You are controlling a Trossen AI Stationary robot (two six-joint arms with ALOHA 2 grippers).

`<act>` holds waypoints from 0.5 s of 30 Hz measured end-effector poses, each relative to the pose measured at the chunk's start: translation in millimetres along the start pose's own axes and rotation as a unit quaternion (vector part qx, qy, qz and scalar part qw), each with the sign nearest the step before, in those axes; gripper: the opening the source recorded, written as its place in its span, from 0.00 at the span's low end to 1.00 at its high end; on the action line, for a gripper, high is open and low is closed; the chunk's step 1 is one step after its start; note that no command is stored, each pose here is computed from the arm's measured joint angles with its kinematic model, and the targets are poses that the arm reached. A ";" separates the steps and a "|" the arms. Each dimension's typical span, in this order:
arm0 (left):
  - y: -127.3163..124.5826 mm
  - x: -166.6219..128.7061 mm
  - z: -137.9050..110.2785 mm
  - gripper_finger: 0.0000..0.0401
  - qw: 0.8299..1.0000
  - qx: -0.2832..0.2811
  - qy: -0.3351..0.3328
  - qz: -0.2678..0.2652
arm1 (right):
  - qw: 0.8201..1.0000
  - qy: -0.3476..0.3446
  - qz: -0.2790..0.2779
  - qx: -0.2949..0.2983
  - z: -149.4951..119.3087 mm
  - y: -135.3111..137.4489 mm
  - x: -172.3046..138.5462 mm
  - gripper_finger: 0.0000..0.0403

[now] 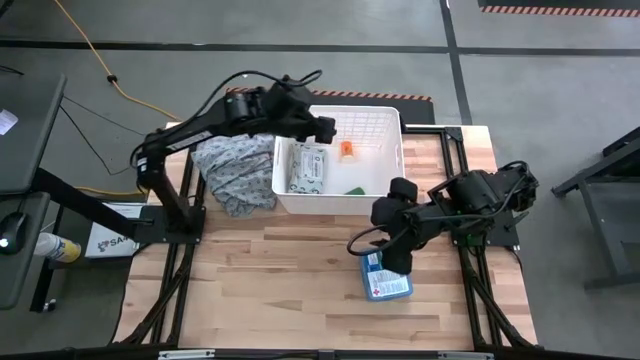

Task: Pick & place medical supplies in basket/bin
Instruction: Put the blue first aid kit in the white bin

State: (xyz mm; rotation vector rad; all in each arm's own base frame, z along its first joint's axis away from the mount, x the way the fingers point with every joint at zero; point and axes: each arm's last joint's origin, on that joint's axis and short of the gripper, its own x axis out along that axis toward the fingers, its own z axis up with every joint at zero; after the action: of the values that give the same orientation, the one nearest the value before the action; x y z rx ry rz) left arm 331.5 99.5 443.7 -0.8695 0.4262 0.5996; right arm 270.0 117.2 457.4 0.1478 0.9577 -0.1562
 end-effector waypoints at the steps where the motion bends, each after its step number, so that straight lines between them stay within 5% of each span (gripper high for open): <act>1: -3.6 -5.9 -0.9 0.60 1.000 0.004 -0.004 -0.013 | 1.000 0.003 0.000 0.005 -0.5 0.5 2.0 0.69; 8: -19.1 -43.6 -12.6 0.60 0.998 0.022 -0.014 -0.062 | 0.993 0.116 -0.021 0.012 -24.9 5.0 46.8 0.69; 15: -32.7 -66.0 -26.2 0.60 0.994 0.042 -0.014 -0.103 | 0.964 0.248 -0.088 0.028 -69.7 1.9 104.4 0.69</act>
State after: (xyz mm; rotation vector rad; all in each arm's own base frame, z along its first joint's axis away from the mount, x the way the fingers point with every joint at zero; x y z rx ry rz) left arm 299.8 41.3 485.3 -0.8120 0.3297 0.3998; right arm 273.6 125.6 332.2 0.1582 1.4688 -0.3196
